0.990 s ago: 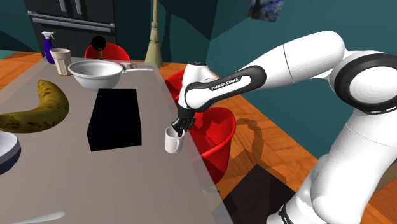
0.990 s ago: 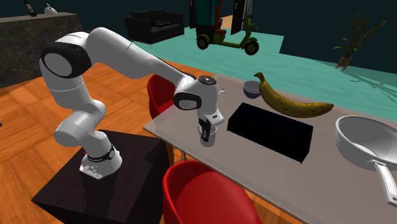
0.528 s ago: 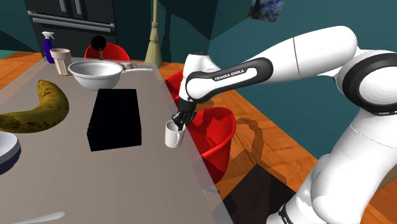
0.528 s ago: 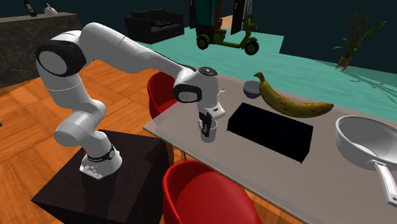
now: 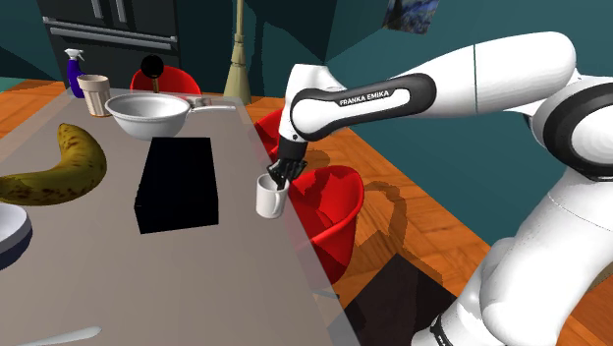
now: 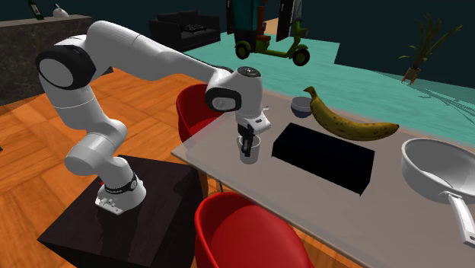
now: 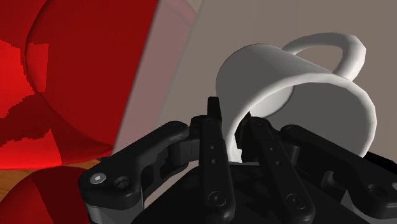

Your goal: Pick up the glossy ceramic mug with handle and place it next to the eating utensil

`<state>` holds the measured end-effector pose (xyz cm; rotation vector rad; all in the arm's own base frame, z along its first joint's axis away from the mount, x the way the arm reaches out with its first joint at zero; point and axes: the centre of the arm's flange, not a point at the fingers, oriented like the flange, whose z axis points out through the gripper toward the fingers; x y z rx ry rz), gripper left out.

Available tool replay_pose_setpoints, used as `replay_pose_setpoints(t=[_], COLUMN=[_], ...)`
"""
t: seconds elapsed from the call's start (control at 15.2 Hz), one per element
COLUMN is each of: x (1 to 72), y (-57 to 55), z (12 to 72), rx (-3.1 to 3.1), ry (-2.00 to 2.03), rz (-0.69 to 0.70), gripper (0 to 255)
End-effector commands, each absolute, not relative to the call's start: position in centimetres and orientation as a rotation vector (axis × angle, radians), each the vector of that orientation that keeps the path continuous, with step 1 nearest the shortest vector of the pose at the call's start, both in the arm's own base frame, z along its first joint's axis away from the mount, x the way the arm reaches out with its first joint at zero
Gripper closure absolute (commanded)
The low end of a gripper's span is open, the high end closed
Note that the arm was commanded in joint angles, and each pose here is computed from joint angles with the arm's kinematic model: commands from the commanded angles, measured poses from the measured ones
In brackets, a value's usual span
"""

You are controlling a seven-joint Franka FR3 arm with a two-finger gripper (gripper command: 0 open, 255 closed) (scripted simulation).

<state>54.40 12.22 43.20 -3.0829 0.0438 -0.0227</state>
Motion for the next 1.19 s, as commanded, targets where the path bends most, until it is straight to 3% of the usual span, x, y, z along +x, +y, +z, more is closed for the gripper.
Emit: replay_pose_setpoints(t=[0.0, 1.12], x=[54.4, 53.9], y=[12.2, 14.8], z=[44.4, 52.2], rx=[-3.083, -3.083], ry=[0.044, 0.044], rz=[-0.022, -0.022], gripper=[255, 255])
